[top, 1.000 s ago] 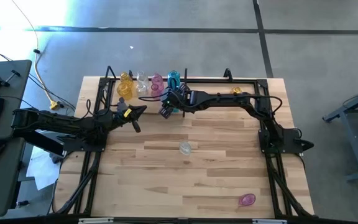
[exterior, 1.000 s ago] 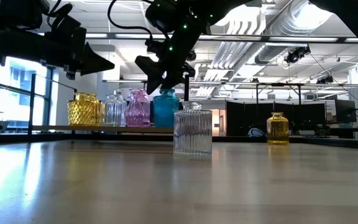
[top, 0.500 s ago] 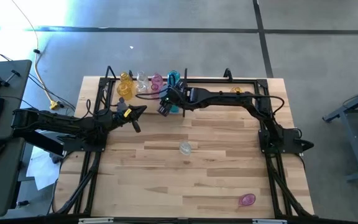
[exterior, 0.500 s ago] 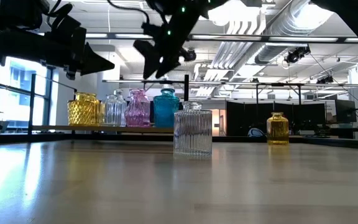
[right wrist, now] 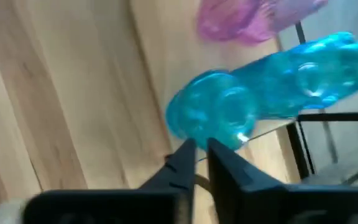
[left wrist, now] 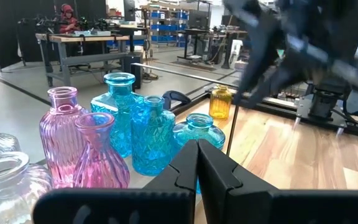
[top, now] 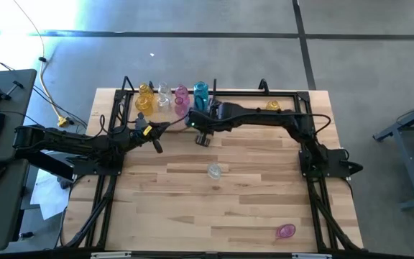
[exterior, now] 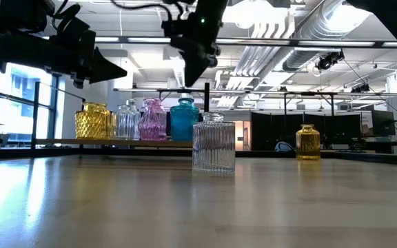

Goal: Sort vases onto shelf
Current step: Put the blue flower vase aligned with the other blue flower vase on the shelf, then put the purple flower vase aligned with the other purple flower vase on the shelf

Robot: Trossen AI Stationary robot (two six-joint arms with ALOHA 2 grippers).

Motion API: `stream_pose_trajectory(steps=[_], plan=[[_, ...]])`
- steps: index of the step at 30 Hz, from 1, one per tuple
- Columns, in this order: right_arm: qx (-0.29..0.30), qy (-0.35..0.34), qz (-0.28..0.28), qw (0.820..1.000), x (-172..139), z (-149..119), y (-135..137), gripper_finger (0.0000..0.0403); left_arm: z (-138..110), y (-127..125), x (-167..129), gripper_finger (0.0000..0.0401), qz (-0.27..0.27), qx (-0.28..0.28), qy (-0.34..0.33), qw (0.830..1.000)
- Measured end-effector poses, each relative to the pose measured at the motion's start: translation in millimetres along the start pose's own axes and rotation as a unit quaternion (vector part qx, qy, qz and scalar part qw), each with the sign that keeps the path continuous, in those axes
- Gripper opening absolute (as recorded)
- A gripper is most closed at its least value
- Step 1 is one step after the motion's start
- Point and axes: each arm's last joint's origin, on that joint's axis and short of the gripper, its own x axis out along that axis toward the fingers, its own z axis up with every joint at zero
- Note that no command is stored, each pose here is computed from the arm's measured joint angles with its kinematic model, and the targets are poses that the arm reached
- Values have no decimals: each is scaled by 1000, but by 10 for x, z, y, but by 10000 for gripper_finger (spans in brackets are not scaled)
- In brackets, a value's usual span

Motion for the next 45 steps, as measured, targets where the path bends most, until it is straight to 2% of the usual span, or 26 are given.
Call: stream_pose_trajectory(steps=[3,9,15,20,31,36,41,45], plan=[[-33,18,2,999,136,-22,113,6,0,0,0,0,0,0,0,1000],[-50,50,-1,997,421,-64,237,21,-4,1,0,0,0,5,2,1000],[-36,48,-7,998,474,-53,211,2,-4,-2,0,0,-4,5,2,1000],[-26,50,-10,998,502,-48,139,4,-5,-2,0,0,-4,5,3,1000],[-22,47,-13,999,517,-39,105,4,-5,-2,0,0,-5,5,3,1000],[-31,44,-9,999,482,-43,189,4,-5,-2,0,0,-5,5,3,1000],[-56,47,-2,997,403,-69,312,4,-5,-2,0,0,-5,5,3,1000],[-68,34,5,997,224,-64,335,4,-5,-2,0,0,-5,5,3,1000]])
